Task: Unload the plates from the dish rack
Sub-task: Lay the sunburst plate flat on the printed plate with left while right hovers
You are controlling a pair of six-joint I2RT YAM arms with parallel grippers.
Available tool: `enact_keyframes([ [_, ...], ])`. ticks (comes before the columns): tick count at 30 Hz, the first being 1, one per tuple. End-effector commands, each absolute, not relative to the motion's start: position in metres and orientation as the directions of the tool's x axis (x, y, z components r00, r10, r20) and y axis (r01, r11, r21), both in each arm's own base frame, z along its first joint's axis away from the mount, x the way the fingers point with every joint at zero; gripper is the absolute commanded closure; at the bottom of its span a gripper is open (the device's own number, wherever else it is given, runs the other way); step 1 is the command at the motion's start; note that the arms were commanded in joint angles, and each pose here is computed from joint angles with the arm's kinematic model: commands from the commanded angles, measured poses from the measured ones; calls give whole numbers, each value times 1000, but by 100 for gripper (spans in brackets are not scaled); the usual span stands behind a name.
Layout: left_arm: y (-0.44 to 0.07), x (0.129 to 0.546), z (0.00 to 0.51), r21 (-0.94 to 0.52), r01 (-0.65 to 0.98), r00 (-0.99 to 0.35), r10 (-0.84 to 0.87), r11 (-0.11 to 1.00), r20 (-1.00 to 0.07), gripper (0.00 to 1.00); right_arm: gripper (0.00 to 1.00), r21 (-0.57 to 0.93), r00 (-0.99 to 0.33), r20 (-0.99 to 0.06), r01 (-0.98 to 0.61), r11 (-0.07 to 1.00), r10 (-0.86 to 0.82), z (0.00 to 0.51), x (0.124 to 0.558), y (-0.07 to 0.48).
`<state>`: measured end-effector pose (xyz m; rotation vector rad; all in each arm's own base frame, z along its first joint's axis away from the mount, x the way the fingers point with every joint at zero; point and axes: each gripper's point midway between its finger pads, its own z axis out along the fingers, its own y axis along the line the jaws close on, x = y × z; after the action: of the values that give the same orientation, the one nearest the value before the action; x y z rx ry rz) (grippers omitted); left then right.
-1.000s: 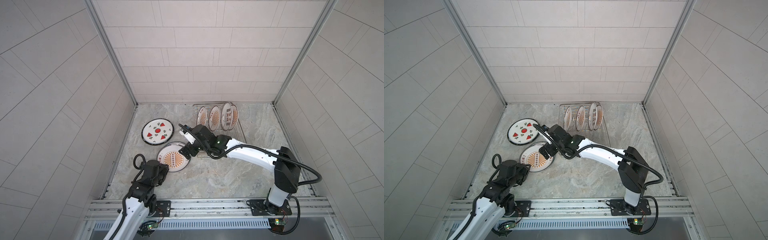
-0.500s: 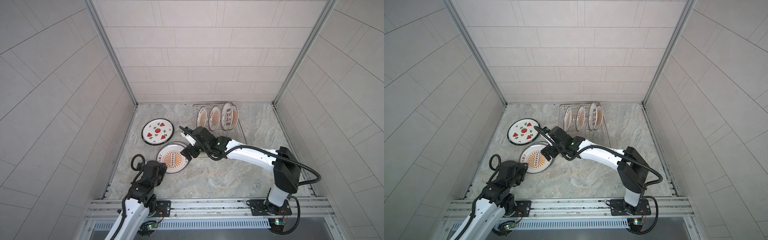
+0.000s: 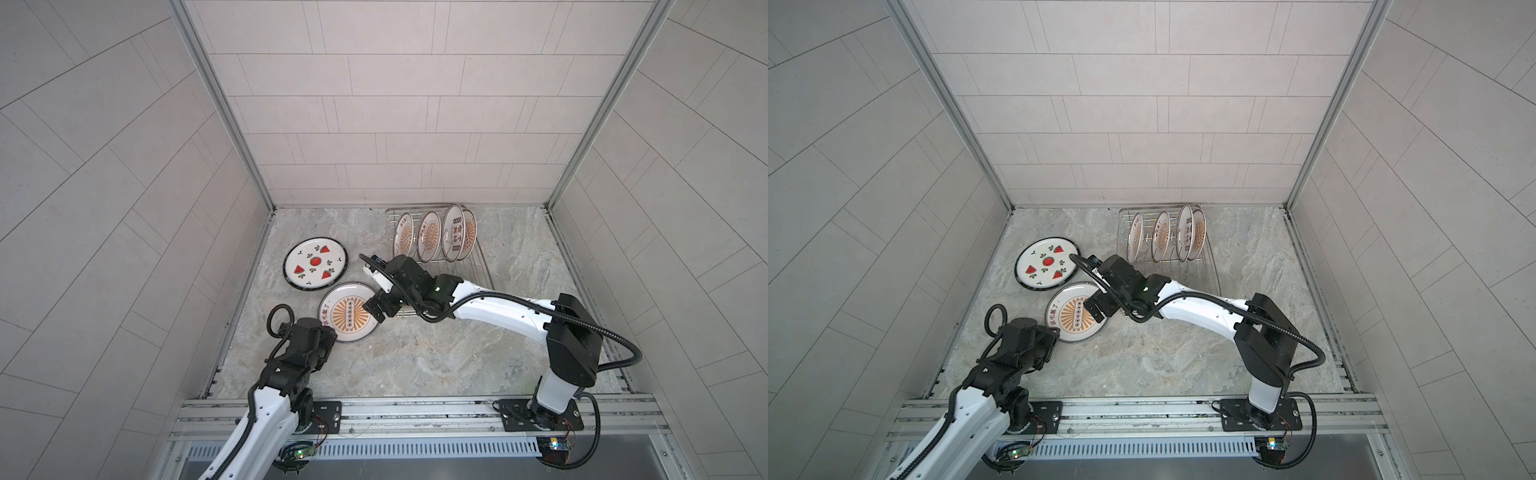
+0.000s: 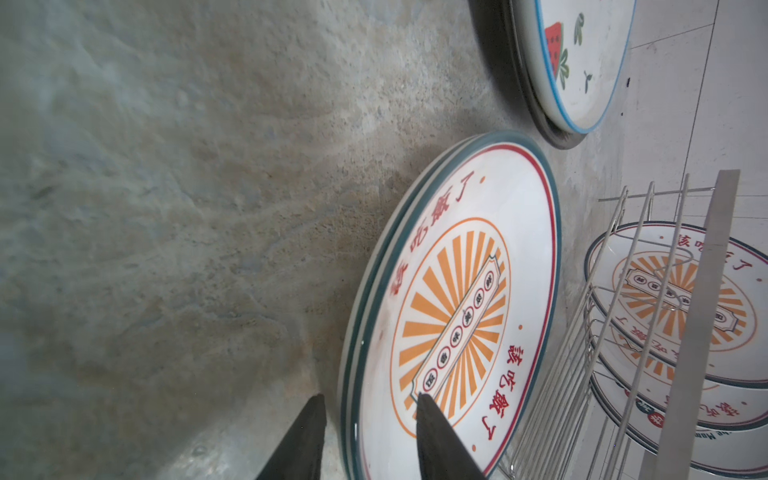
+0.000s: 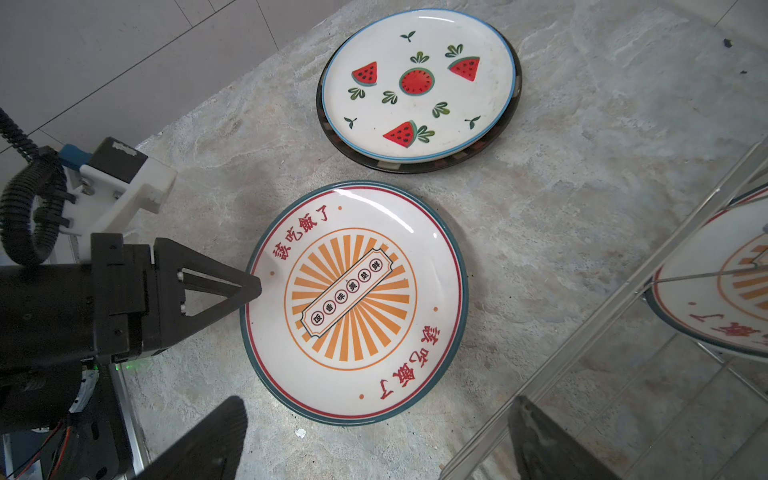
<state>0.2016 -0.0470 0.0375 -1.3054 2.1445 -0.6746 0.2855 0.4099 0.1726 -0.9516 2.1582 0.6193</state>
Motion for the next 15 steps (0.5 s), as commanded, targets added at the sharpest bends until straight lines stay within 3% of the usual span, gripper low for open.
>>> enact_keyframes([
  [1,-48,209,50,-680,-606,-386,-900,413,-203,58,0,127,-460,-783,-777,616,-419,193,286,406],
  [10,-37,207,51,-663,-621,-352,-905,418,-241,57,0,130,-434,-812,-785,606,-389,205,280,401],
  [15,-19,203,63,-645,-629,-291,-901,434,-322,57,0,135,-386,-850,-818,560,-359,217,266,394],
])
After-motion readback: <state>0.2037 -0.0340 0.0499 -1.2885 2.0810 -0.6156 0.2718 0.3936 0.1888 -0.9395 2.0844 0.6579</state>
